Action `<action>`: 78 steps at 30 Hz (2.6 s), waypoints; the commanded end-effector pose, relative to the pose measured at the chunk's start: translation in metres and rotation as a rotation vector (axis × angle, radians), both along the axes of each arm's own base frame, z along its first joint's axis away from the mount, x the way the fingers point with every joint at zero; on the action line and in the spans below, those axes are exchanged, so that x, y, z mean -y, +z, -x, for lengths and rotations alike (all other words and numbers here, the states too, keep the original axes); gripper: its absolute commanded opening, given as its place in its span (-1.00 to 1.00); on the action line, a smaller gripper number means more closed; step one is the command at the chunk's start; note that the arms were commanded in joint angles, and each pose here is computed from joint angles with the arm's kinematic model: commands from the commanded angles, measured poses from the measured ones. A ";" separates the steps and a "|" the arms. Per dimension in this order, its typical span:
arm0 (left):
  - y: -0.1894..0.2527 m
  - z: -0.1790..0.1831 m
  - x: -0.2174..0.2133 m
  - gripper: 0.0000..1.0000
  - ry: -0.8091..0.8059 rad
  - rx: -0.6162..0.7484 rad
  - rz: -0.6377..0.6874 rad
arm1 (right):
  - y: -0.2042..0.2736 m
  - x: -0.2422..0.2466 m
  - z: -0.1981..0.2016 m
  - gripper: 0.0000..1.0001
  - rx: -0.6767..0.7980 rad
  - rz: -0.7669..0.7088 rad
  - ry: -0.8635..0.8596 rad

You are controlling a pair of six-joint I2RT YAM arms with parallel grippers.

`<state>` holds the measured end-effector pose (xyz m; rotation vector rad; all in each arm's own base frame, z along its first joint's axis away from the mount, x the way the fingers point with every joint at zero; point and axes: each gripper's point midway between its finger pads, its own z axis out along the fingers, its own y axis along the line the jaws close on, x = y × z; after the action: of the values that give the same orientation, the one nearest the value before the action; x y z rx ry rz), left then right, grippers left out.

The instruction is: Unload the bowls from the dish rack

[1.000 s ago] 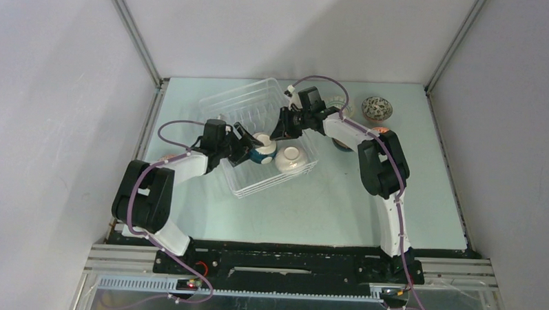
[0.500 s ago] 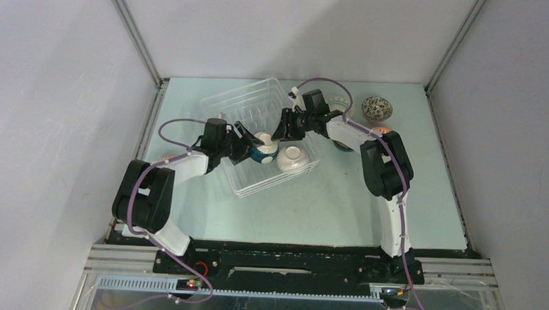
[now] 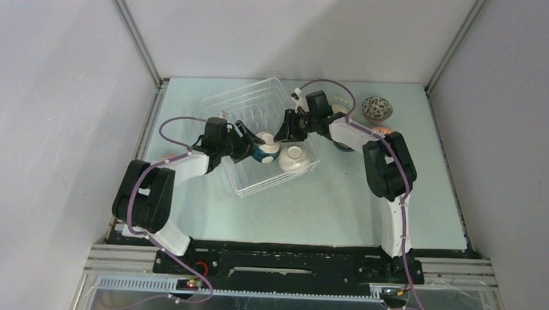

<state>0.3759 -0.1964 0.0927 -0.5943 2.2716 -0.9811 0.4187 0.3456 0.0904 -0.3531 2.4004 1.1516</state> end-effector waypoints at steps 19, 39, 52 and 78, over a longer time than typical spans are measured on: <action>0.051 -0.027 0.038 0.68 -0.158 0.163 0.086 | 0.004 -0.010 0.013 -0.17 0.020 0.011 0.048; 0.075 -0.032 0.042 0.26 -0.197 0.279 0.171 | 0.014 0.008 0.007 0.14 0.072 0.014 -0.024; 0.090 -0.028 0.057 0.20 -0.267 0.321 0.268 | 0.011 0.010 0.005 0.06 0.061 0.016 -0.035; 0.103 -0.017 0.070 -0.02 -0.341 0.353 0.328 | 0.002 0.017 -0.002 0.03 0.042 0.037 -0.072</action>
<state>0.4002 -0.2553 0.1578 -0.2643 2.0409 -1.4245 0.4212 0.3288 0.1006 -0.2997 2.3640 1.0708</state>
